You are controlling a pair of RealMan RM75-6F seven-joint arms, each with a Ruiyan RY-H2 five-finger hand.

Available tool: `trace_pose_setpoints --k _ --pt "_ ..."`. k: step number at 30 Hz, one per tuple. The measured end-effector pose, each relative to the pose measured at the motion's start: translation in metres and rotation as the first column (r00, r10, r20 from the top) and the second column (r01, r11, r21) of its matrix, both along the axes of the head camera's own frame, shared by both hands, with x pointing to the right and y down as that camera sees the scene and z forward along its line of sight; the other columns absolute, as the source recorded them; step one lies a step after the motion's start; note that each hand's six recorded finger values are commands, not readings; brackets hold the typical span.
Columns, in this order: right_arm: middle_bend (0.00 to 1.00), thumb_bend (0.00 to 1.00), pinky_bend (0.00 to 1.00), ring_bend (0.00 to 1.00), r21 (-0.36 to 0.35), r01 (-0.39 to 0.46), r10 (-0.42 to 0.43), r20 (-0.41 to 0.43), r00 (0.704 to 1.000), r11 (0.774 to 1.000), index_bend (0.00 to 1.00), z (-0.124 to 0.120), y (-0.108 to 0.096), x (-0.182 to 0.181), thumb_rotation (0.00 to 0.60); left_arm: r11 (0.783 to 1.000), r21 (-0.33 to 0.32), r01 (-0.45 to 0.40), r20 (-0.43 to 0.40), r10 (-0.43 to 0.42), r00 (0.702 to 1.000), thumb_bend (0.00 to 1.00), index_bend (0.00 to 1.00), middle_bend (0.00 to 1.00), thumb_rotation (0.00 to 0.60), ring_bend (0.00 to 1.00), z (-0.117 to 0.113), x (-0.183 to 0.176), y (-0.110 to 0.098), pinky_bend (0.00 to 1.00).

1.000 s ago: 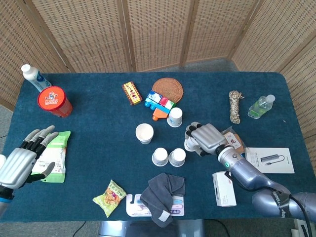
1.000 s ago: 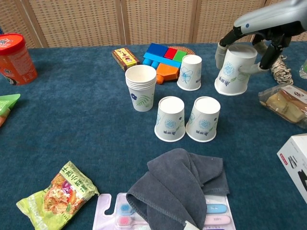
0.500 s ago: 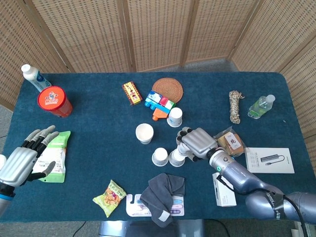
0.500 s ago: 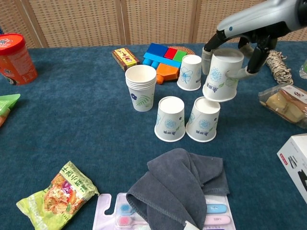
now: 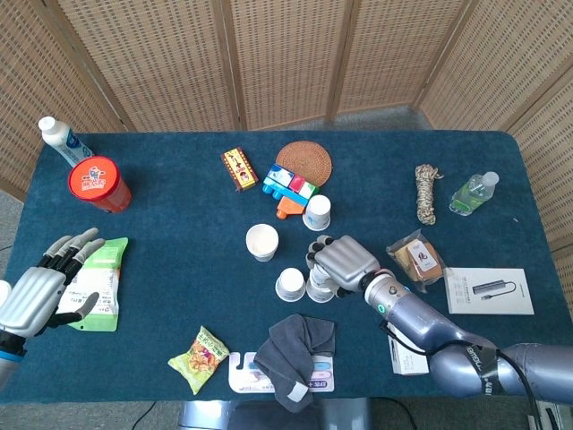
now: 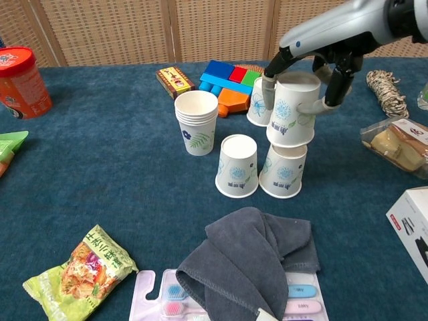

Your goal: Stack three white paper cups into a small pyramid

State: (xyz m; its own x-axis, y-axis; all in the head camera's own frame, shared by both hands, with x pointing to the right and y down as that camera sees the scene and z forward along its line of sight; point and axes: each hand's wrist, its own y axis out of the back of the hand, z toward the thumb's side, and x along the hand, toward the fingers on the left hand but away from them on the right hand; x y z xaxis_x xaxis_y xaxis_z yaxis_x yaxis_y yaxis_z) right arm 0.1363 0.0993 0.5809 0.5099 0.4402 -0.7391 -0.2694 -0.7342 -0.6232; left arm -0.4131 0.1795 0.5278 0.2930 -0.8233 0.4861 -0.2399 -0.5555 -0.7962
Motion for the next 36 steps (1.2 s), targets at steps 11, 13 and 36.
trace_pose_setpoints --k 11,13,36 --pt "0.21 0.53 0.67 0.13 -0.011 0.028 -0.028 -0.003 1.0 1.0 0.35 0.002 0.005 -0.018 0.6 1.0 -0.005 0.008 -0.004 -0.008 1.0 0.47 0.0 0.0 0.6 0.0 0.003 -0.005 0.001 0.05" --pt "0.21 0.53 0.67 0.13 -0.011 0.032 -0.032 -0.003 0.999 0.999 0.35 0.002 0.006 -0.022 0.6 1.0 -0.006 0.008 -0.005 -0.008 1.0 0.47 0.0 0.0 0.6 0.0 0.003 -0.005 0.001 0.05" --pt "0.21 0.53 0.67 0.13 -0.018 0.046 -0.046 -0.006 0.999 0.999 0.34 0.007 0.011 -0.038 0.6 1.0 -0.009 0.016 -0.009 -0.016 1.0 0.47 0.0 0.0 0.6 0.0 0.004 -0.012 0.003 0.05"
